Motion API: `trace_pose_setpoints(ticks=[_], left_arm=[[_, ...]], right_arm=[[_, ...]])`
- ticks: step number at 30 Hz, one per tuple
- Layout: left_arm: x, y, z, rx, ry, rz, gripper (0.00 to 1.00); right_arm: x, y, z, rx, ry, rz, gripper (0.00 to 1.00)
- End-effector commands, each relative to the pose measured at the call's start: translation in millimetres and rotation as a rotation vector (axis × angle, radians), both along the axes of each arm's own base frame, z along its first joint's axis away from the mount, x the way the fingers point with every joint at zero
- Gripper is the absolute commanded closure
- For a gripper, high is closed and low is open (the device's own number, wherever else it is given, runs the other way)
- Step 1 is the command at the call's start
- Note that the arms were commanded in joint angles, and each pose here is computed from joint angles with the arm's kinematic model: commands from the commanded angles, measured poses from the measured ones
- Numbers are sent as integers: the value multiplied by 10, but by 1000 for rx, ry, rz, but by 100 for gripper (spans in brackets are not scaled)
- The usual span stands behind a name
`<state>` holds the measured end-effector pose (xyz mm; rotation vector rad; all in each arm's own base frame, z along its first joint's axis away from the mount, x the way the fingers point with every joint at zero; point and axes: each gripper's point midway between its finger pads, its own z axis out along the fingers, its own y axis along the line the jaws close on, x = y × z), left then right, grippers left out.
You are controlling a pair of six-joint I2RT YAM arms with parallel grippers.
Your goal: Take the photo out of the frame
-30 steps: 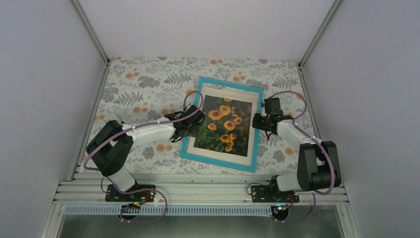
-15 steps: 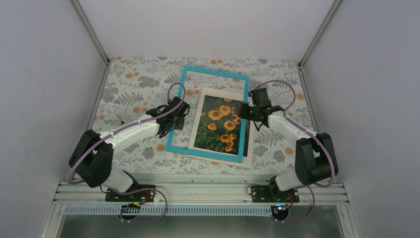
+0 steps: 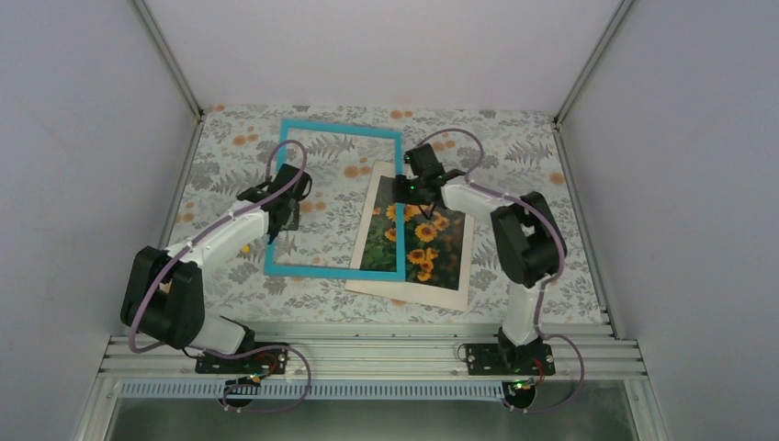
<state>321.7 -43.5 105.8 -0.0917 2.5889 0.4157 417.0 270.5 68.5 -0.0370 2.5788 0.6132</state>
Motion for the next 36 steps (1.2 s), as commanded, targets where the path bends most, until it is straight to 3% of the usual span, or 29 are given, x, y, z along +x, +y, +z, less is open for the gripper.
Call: trace_pose_setpoints(ticks=[1, 7, 18, 24, 36], left_arm=[[313, 384, 201, 69, -117, 174, 98], [409, 745, 182, 142, -119, 252, 98], [585, 1032, -47, 254, -85, 244, 97], [650, 1122, -61, 266, -94, 220, 98], [558, 1534, -53, 324, -8, 284, 98]], right_arm=[[-240, 919, 271, 224, 41, 220, 96], [-312, 1347, 147, 287, 85, 295, 96], [-285, 1358, -33, 266, 103, 286, 68], [-291, 1176, 42, 226, 73, 304, 56], [-582, 541, -92, 116, 74, 304, 53]])
